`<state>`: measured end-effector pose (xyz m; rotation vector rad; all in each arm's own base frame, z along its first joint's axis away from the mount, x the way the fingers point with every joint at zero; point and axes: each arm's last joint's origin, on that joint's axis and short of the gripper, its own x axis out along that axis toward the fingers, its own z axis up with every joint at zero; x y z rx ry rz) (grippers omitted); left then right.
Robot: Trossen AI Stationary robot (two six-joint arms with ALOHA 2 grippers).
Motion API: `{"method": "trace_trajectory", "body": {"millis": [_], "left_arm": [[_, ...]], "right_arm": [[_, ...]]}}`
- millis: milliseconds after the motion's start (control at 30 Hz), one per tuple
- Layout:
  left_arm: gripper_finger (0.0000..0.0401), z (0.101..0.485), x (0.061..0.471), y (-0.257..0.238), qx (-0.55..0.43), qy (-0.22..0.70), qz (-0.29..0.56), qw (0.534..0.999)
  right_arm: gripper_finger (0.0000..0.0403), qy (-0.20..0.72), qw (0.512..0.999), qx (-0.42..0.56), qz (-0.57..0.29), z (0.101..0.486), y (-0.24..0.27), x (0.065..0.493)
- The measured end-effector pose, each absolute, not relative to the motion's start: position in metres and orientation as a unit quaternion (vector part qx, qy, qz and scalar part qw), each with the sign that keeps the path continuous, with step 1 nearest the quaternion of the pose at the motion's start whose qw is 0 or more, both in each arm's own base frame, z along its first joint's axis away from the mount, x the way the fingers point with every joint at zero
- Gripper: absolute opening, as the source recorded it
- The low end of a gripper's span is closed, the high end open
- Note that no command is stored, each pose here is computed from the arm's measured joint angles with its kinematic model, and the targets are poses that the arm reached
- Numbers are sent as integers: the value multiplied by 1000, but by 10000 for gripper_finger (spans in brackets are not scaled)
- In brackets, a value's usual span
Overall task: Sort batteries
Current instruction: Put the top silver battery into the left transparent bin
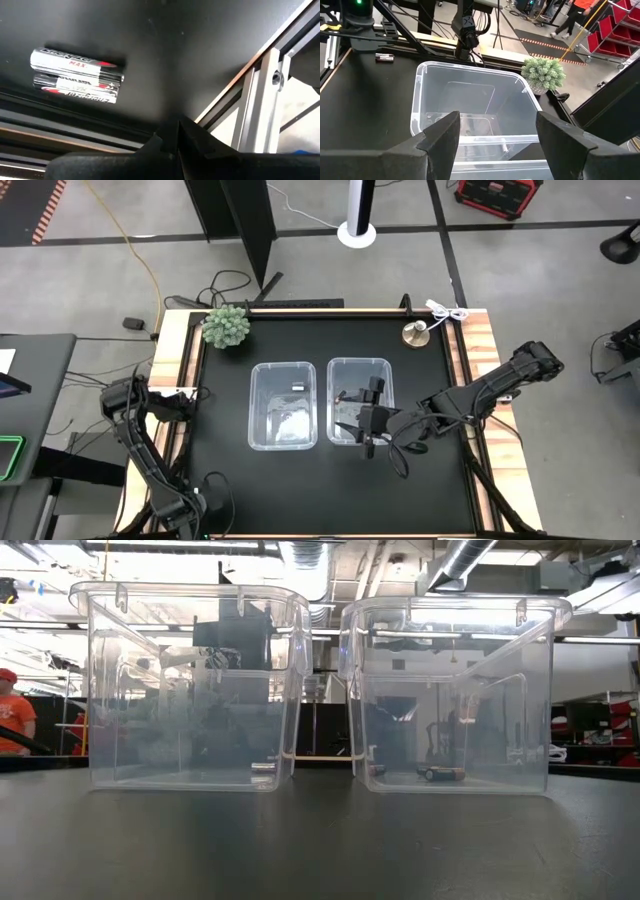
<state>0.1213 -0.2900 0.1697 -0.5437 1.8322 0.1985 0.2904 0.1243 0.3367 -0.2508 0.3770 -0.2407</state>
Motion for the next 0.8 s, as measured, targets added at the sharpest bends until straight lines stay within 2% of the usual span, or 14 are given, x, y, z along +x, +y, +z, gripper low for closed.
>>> {"method": "trace_trajectory", "body": {"millis": [333, 800], "left_arm": [[0, 149, 118, -282, -249, 772, 101, 576], [0, 148, 116, -278, -243, 774, 126, 571]], "right_arm": [[276, 185, 968, -123, -119, 337, 124, 290], [276, 186, 968, -123, -119, 337, 124, 290]]}}
